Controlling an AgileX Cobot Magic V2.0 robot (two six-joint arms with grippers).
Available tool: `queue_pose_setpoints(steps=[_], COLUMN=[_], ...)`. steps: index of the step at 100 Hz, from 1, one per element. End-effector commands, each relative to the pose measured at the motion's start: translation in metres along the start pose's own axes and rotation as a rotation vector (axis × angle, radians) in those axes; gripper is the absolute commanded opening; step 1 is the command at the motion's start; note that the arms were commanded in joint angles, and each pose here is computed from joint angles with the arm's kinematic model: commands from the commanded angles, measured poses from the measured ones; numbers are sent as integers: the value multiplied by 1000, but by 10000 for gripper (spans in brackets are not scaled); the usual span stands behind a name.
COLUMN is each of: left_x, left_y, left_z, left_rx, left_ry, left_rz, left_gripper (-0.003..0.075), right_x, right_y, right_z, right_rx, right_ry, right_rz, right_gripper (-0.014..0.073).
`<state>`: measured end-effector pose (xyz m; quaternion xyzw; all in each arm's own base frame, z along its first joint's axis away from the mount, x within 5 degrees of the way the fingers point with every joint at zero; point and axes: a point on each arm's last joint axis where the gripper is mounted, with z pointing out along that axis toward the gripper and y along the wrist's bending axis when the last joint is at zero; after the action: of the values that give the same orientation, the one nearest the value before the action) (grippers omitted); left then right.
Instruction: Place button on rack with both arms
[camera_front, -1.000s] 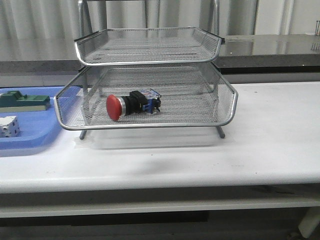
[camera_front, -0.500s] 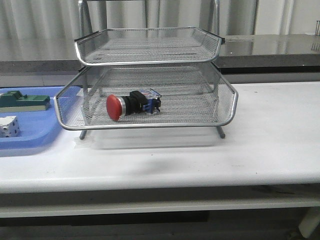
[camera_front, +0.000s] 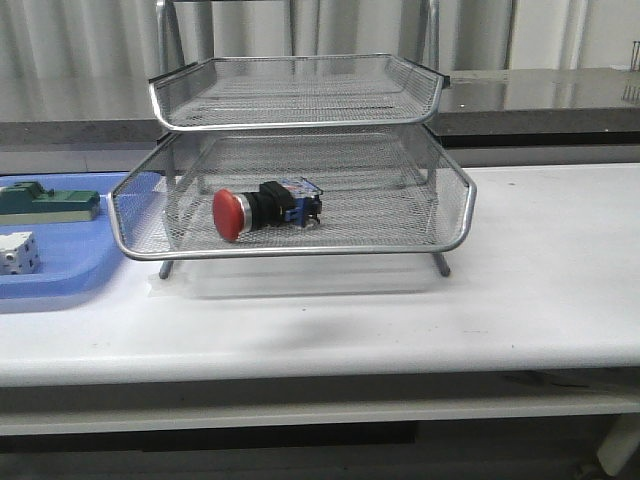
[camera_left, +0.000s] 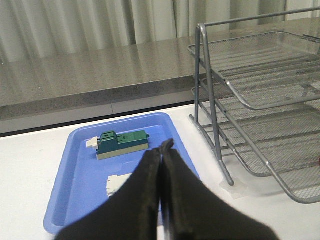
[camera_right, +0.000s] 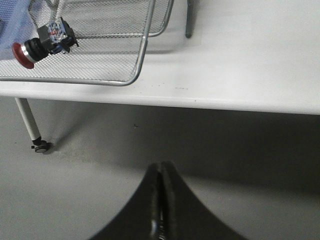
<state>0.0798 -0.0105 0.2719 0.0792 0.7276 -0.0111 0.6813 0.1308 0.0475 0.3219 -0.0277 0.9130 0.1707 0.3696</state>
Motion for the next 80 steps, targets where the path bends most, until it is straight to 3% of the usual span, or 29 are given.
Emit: queue_pose_setpoints(steps=[1,28,38,80], left_x=[-16,-16,-16,-16], left_y=[4,4,4,4], left_z=[-1,-1,-1,-1], left_rx=[-38,-38,-38,-38], left_ry=[-95,-95,-95,-95], left_rz=[-24,-24,-24,-24], left_gripper=[-21,-21,-21,-21], right_x=[-20,-26,-24,0], right_y=[4,0,3,52], right_z=[17,83,102,164], right_rx=[-37,-49,-47,-134], right_ry=[-64,103,140,211], right_rz=[33,167,166,122], right_gripper=[-71,-69,-69,-69])
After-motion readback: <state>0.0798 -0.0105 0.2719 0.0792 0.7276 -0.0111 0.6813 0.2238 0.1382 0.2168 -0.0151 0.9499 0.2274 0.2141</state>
